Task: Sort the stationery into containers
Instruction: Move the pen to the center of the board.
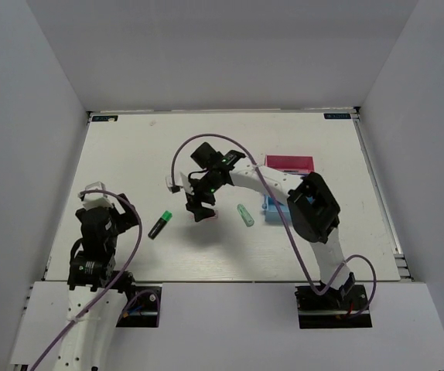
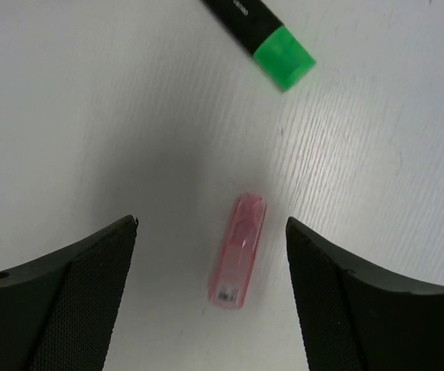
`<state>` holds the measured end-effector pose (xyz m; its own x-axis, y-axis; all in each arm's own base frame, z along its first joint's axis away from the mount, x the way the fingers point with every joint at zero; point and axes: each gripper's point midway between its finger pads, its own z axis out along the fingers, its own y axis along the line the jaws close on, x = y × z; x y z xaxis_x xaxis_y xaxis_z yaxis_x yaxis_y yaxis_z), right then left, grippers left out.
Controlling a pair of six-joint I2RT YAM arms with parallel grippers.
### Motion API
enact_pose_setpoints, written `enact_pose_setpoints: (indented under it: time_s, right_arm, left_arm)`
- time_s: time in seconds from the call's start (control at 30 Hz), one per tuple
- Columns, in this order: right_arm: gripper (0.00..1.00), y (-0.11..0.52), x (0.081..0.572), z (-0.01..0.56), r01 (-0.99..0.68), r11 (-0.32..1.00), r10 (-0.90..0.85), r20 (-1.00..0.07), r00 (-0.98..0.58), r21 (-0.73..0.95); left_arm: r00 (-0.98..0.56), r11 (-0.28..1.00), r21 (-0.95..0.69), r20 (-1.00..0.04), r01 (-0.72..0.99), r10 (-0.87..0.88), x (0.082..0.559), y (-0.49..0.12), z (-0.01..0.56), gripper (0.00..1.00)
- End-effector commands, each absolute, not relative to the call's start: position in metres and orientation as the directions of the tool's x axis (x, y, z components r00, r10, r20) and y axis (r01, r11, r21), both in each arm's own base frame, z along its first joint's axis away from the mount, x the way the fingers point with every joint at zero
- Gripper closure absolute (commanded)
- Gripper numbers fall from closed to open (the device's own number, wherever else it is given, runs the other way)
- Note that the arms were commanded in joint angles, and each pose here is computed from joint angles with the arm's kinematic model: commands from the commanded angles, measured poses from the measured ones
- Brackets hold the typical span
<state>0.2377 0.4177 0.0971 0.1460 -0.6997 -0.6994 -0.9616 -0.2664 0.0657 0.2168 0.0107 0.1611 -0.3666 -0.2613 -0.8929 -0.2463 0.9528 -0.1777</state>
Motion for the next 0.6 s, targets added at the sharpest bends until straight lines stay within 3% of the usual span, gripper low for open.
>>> enact_pose_setpoints:
  time_s: [0.0, 0.03, 0.1, 0.57]
  right_arm:
    - [0.20, 0.454, 0.245, 0.103, -0.905, -0.418, -0.564, -0.759, 0.325, -0.077]
    - [0.24, 0.471, 0.244, 0.122, -0.872, -0.469, -0.502, -0.768, 0.397, -0.144]
    - [0.28, 0.474, 0.227, 0.093, -0.806, -0.579, -0.476, -0.754, 0.454, -0.120]
    - [0.26, 0.529, 0.220, 0.069, -0.670, -0.697, -0.289, -0.756, 0.588, -0.254]
  left_arm:
    - [-0.326, 0.921, -0.150, -0.905, -0.359, -0.274, 0.207, 0.033, 0.161, 0.00]
    - [-0.310, 0.919, -0.151, -0.911, -0.365, -0.273, 0.206, 0.035, 0.164, 0.00]
    - [-0.299, 0.916, -0.149, -0.915, -0.373, -0.271, 0.203, 0.037, 0.165, 0.00]
    - [-0.244, 0.900, -0.144, -0.934, -0.412, -0.261, 0.192, 0.047, 0.172, 0.00]
